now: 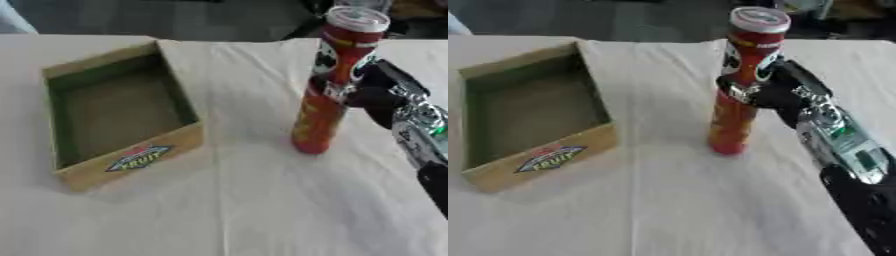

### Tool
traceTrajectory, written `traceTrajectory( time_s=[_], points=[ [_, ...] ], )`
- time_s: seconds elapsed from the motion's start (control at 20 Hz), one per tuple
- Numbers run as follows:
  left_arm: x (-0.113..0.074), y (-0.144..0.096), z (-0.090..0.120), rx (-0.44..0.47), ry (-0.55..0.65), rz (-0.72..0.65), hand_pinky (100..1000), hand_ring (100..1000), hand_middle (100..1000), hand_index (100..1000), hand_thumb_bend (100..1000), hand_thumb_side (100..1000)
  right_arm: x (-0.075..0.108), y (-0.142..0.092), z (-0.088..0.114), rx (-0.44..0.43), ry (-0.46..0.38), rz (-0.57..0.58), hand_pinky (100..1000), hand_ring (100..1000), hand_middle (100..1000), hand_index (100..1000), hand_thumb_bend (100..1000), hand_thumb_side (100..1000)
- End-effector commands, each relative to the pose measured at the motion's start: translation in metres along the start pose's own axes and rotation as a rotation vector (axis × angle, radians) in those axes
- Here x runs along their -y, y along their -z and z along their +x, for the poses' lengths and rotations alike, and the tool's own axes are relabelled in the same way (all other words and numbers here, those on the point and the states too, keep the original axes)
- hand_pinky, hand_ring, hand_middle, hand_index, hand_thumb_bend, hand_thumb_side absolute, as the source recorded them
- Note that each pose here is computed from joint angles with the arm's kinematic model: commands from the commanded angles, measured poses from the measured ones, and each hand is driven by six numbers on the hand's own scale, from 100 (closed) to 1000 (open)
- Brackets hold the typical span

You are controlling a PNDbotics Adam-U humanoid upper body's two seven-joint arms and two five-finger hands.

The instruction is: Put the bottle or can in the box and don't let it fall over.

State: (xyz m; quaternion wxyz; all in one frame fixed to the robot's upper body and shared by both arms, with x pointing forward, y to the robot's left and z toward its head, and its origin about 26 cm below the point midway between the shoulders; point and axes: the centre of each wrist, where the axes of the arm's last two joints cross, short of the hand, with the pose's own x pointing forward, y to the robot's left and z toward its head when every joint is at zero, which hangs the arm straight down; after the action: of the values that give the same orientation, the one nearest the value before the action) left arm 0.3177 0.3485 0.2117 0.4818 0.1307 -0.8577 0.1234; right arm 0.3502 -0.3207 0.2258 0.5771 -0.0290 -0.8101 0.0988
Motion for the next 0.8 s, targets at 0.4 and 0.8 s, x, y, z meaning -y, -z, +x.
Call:
traceTrajectory(
  time_s=[0.4,0.8],
  points=[
    [-0.001,0.003,0.009,0.033,0.011,-0.01,662,981,839,770,465,374,0.001,-0.002,0.026,0.152,-0.043,-0.098,896,258,317,373,100,100],
    [-0.002,0.003,0.009,0.032,0.014,-0.01,662,980,839,769,461,374,-0.001,-0.004,0.032,0.198,-0.034,-0.096,844,115,100,154,100,100]
  ],
)
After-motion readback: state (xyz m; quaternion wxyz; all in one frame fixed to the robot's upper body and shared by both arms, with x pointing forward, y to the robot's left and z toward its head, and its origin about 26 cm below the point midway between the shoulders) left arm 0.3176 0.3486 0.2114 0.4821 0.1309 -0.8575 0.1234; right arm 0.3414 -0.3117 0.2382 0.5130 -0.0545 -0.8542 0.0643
